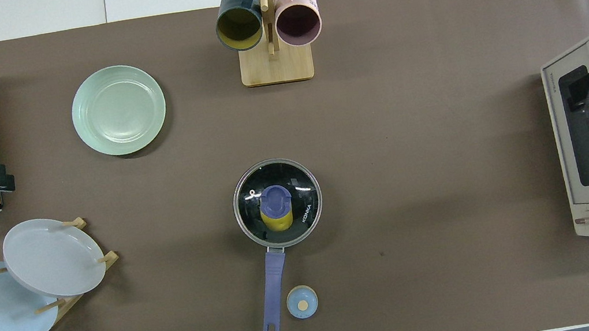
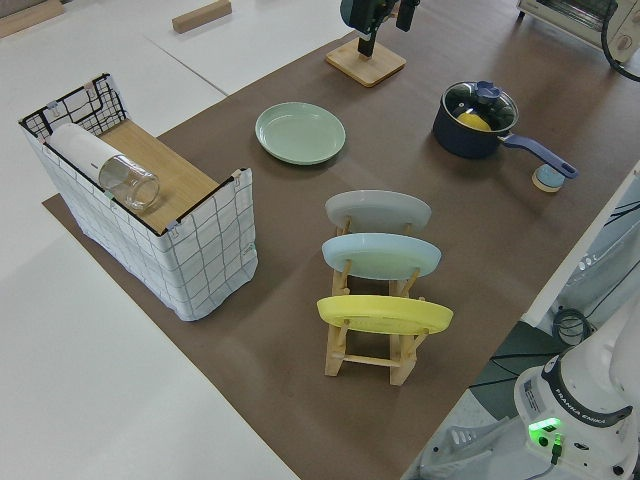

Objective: Transfer potato from pot to plate

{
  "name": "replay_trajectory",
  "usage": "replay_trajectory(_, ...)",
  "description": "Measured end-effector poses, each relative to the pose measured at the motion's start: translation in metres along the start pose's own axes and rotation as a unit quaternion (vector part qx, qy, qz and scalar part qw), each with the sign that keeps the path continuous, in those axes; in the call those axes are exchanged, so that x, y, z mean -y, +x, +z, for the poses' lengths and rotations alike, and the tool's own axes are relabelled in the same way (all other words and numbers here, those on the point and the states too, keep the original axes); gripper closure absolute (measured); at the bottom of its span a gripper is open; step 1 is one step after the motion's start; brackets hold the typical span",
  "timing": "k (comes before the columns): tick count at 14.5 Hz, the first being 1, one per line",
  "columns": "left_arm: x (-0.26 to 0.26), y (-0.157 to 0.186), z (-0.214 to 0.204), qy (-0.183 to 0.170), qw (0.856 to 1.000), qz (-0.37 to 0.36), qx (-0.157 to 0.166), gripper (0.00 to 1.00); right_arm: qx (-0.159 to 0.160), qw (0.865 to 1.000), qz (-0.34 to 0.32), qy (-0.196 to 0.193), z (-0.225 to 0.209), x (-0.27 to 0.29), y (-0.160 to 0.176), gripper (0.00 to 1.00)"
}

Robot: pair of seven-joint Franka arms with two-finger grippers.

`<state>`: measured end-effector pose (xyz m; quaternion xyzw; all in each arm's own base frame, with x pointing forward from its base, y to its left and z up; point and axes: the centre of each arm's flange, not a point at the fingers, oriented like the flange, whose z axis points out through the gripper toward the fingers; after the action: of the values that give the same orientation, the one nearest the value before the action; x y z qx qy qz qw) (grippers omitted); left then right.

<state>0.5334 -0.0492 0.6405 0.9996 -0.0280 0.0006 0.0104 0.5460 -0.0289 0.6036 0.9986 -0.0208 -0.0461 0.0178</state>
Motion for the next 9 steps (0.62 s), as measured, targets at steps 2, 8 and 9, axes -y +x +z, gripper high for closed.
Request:
replay_trajectory(2,0.0,0.0,0.0,0.0,1.0,0.0,0.0,0.0,0.0,1.0,0.0,0.0,0.0,0.0,0.0,0.0)
replay_trajectory(8,0.0,0.0001,-0.0001,0.0,1.0,0.0,0.0,0.0,0.0,1.0,0.006,0.001,0.0002,-0.0014,-0.0001,0.0)
replay_trajectory(9,0.0,0.0001,-0.0001,0.0,1.0,0.0,0.0,0.0,0.0,1.0,0.002,0.002,-0.0001,0.0016,-0.0002,0.0)
